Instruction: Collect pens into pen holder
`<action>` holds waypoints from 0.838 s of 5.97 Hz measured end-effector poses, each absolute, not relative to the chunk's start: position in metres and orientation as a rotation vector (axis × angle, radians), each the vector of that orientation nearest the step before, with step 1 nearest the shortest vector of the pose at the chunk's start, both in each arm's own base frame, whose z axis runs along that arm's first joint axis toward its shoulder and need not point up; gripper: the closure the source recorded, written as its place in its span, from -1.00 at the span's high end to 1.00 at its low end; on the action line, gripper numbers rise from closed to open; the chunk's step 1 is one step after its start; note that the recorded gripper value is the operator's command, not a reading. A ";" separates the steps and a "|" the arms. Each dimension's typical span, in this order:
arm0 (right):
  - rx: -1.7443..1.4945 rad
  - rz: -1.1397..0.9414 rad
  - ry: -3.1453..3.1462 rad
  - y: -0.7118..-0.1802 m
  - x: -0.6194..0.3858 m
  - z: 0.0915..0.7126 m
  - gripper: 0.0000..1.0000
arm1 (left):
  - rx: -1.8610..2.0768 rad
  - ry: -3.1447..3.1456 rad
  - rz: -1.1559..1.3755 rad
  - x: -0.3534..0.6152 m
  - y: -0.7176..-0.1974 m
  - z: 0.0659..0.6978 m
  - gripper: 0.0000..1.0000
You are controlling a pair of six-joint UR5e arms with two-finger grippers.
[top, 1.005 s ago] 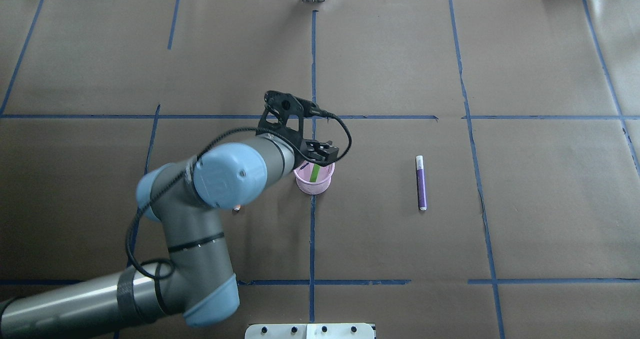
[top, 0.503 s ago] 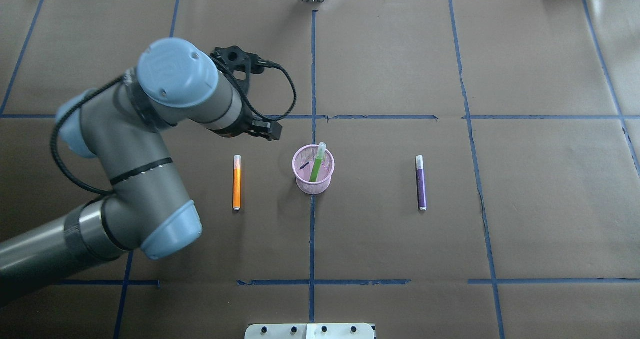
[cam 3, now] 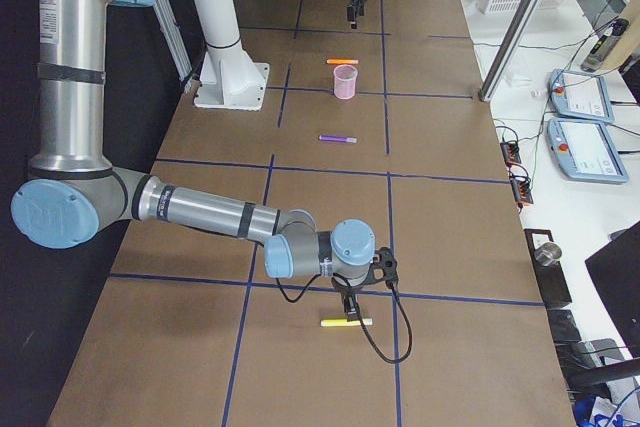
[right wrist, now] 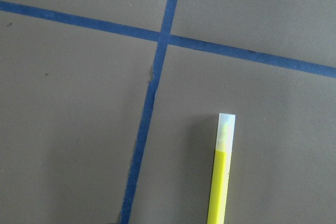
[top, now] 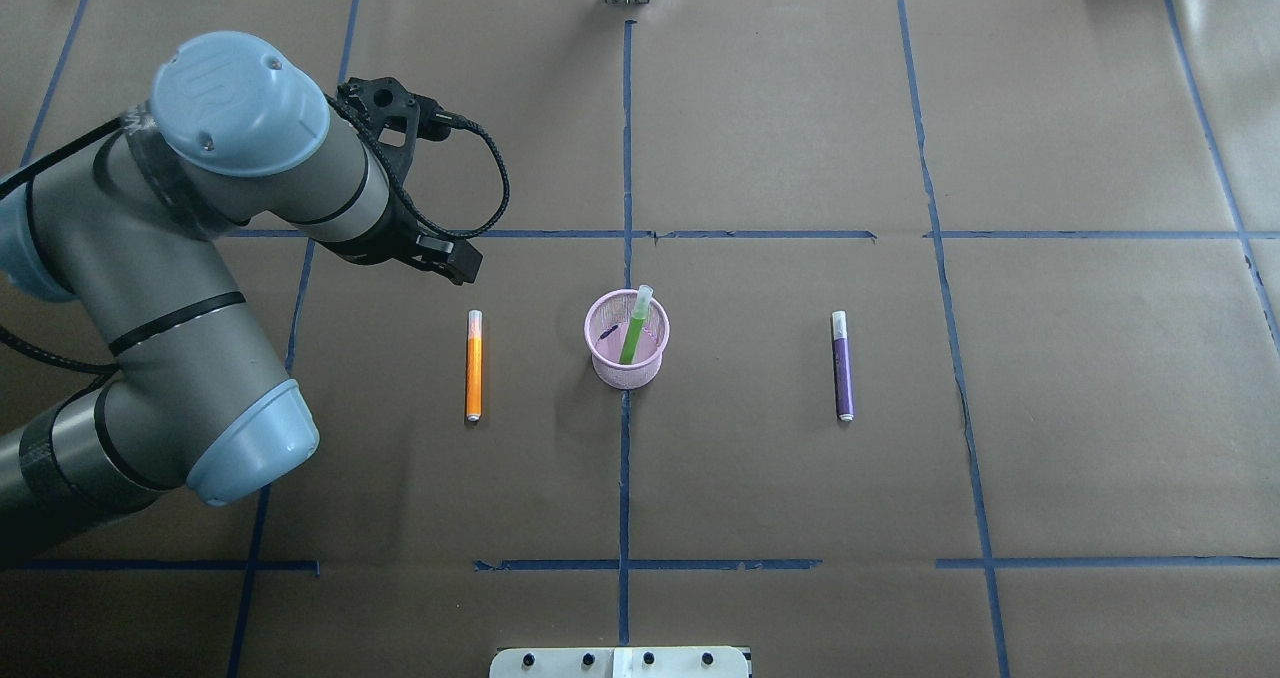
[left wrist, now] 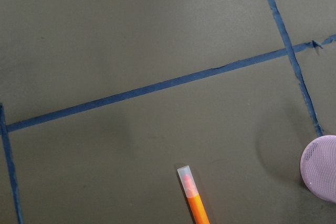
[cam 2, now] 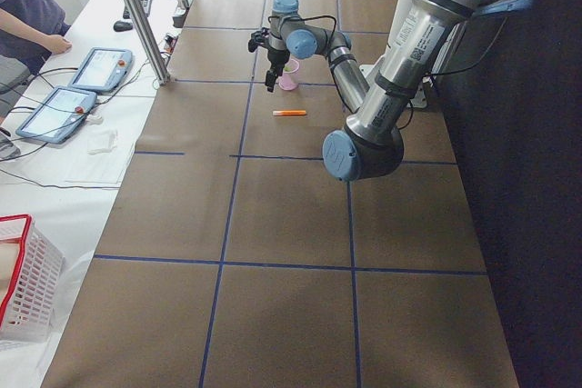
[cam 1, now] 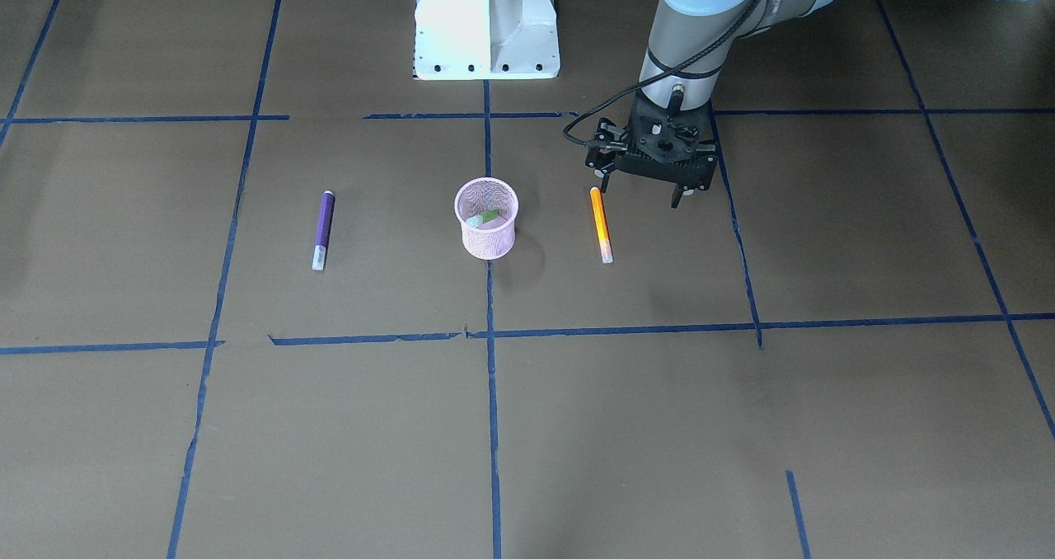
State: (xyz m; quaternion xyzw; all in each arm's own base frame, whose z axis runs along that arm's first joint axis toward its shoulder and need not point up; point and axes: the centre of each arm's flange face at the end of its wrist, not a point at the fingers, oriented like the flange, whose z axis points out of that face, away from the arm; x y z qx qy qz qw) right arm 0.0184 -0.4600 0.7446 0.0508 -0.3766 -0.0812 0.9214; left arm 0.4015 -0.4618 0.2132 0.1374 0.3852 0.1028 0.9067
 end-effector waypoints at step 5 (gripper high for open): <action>0.064 -0.206 -0.716 -0.482 -0.020 0.808 0.27 | 0.291 0.802 0.218 0.398 -0.460 0.210 1.00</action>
